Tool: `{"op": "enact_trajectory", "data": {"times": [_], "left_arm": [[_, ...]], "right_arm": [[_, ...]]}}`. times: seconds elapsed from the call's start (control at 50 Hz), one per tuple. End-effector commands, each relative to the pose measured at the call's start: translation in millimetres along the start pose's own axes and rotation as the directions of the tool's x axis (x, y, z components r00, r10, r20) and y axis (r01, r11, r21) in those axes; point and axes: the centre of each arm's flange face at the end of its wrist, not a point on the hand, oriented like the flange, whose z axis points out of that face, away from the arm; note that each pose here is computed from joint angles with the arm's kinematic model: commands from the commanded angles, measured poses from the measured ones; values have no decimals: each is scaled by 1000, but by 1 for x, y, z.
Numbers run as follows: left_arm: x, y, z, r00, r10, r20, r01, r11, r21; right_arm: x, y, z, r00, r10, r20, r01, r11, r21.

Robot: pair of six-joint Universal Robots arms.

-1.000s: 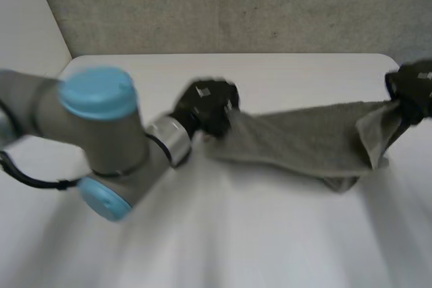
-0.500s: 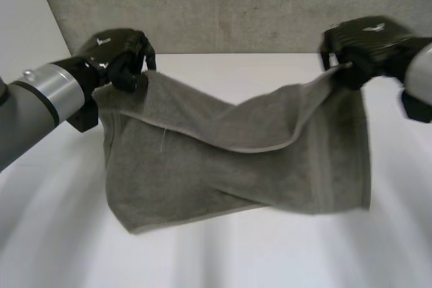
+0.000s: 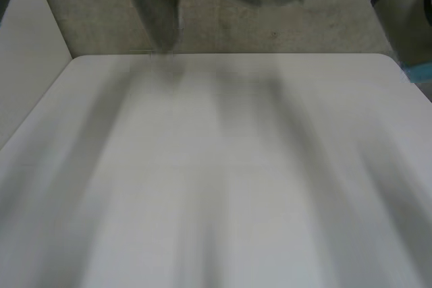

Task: Fold the towel.

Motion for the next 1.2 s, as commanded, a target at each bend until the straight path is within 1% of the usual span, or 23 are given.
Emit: {"op": "enact_trajectory", "data": {"times": [0.02,0.04,0.06,0.08,0.1,0.12,0.14,0.16,0.18,0.2,0.22,0.26,0.28,0.3,0.34,0.42,0.56,0.7,0.78,0.88,0.98,1.12,1.2], "left_arm": [[7,59,-44,998,-54,-29,45,965,-258],[9,78,-61,996,-76,-53,55,942,-330],[8,96,-75,994,-93,-65,60,919,-391],[8,96,-75,994,-93,-66,60,918,-391],[7,115,-91,991,-110,-76,64,888,-456],[11,132,-108,987,-134,-89,69,854,-516],[11,132,-109,987,-134,-89,69,853,-516],[18,145,-125,983,-153,-105,67,821,-568],[23,157,-141,980,-161,-118,56,787,-614],[24,157,-141,980,-161,-118,55,787,-614],[28,168,-156,977,-165,-132,38,755,-655],[41,184,-181,972,-159,-176,-14,703,-711],[42,184,-181,972,-159,-176,-14,703,-711],[49,191,-190,966,-159,-204,-41,682,-730],[58,196,-198,959,-168,-227,-60,665,-744],[74,199,-207,945,-182,-271,-91,650,-755],[96,191,-206,924,-204,-325,-108,674,-731],[117,198,-206,905,-247,-347,-95,677,-730],[117,203,-206,909,-241,-340,-96,674,-733],[106,201,-200,931,-198,-306,-94,681,-727],[64,194,-198,968,-133,-210,-67,675,-735],[34,194,-208,986,-88,-144,-49,664,-746],[24,203,-224,991,-91,-101,-23,625,-780]], "right_arm": [[-10,57,-48,985,121,120,-87,964,-250],[-10,57,-48,985,121,120,-88,964,-251],[-9,71,-61,980,164,112,-118,935,-335],[-7,82,-73,977,196,85,-145,900,-412],[-7,82,-73,977,197,85,-145,899,-413],[-10,95,-85,971,229,64,-169,854,-492],[-15,109,-98,966,253,50,-180,800,-573],[-15,109,-98,966,253,49,-180,799,-574],[-17,119,-109,966,257,41,-173,750,-639],[-20,126,-122,968,247,34,-152,694,-703],[-20,126,-122,968,247,34,-152,694,-704],[-17,138,-142,985,171,16,-90,592,-801],[-17,138,-142,985,170,16,-89,591,-802],[-15,143,-149,991,136,14,-64,550,-833],[-10,147,-154,998,66,13,-23,520,-854],[-4,148,-153,1000,21,9,-3,517,-856],[26,161,-145,998,-61,-31,7,541,-841],[42,179,-154,988,-128,-91,-16,492,-870],[46,184,-160,976,-178,-126,-29,467,-884],[47,179,-165,967,-210,-147,-36,458,-888],[45,161,-167,965,-214,-151,-32,476,-879],[39,138,-174,965,-218,-145,-8,529,-848],[32,134,-179,972,-193,-131,-9,531,-848]]}}
